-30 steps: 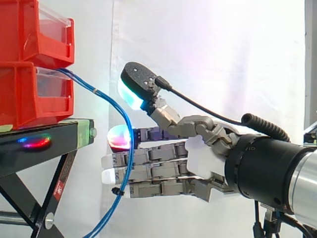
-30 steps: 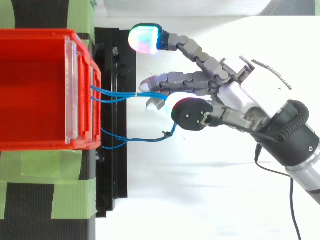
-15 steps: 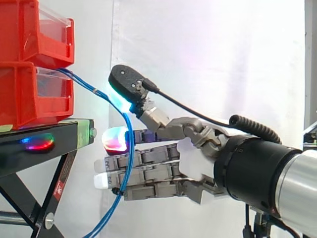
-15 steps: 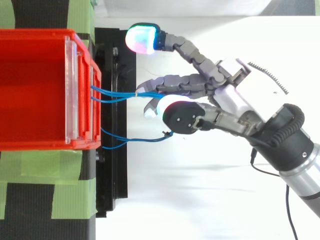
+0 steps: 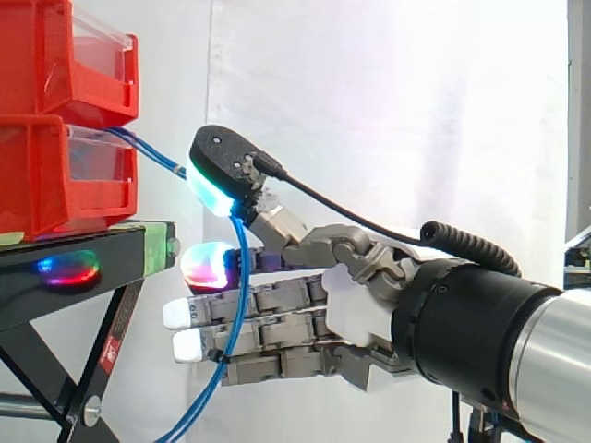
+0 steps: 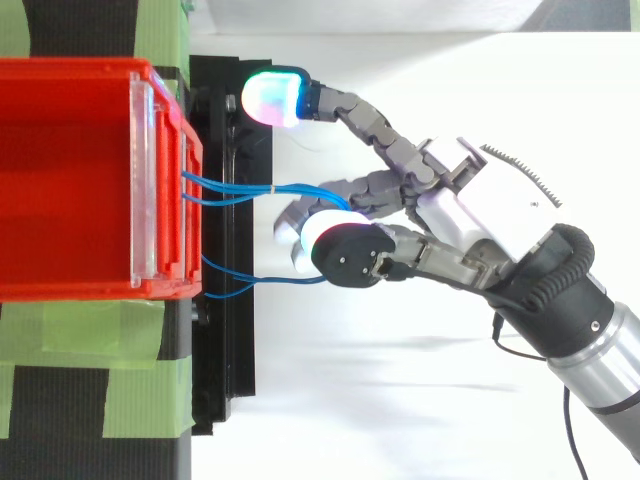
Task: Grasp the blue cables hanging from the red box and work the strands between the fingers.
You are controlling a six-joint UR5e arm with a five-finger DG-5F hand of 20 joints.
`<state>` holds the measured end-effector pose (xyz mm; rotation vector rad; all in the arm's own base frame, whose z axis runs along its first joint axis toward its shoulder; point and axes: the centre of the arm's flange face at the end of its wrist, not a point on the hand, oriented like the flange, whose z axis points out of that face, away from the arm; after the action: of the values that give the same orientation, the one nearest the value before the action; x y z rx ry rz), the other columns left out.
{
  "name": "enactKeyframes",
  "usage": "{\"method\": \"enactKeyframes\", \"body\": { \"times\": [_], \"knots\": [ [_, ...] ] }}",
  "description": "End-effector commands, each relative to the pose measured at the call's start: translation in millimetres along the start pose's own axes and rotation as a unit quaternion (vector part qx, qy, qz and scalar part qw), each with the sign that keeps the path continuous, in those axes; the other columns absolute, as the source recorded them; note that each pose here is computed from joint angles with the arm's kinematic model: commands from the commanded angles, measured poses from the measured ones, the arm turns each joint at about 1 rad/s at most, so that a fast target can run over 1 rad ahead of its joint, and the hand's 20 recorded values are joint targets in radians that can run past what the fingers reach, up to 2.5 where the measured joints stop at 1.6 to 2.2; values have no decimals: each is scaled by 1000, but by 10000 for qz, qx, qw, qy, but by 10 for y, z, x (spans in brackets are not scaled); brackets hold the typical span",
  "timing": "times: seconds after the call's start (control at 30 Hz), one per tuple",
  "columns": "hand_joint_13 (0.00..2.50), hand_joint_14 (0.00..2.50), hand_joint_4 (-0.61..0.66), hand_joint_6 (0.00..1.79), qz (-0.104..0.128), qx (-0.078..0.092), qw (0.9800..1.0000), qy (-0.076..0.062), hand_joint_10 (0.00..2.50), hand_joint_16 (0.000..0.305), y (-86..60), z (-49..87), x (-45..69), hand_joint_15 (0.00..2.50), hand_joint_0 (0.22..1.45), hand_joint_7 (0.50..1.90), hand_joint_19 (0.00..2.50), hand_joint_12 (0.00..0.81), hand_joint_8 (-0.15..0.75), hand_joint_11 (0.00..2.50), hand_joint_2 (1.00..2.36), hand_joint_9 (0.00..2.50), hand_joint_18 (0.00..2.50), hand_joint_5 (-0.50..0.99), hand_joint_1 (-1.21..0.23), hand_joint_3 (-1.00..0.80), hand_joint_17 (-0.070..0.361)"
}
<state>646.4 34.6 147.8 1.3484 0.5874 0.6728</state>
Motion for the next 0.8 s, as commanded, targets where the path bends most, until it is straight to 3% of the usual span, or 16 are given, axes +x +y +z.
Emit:
{"method": "enactKeyframes", "body": {
  "times": [0.0, 0.5, 0.77],
  "knots": [
    [1220, 18, 266, 5, -9, 1, 10000, 24, 19, 71, 8, -29, 28, 912, 734, 654, 451, 523, 456, 823, 1003, 1062, 908, -188, -549, -933, 160],
    [1405, 15, 277, 5, -24, -13, 10000, 34, 18, 72, 58, -32, 97, 1178, 743, 653, 865, 483, 459, 934, 1003, 1183, 1230, -161, -543, -923, 161],
    [1550, 3, 287, 5, -199, 86, 9997, 88, 12, 71, 84, -30, 120, 1536, 751, 664, 974, 436, 386, 1552, 1004, 1413, 1318, -138, -545, -921, 160]
  ]
}}
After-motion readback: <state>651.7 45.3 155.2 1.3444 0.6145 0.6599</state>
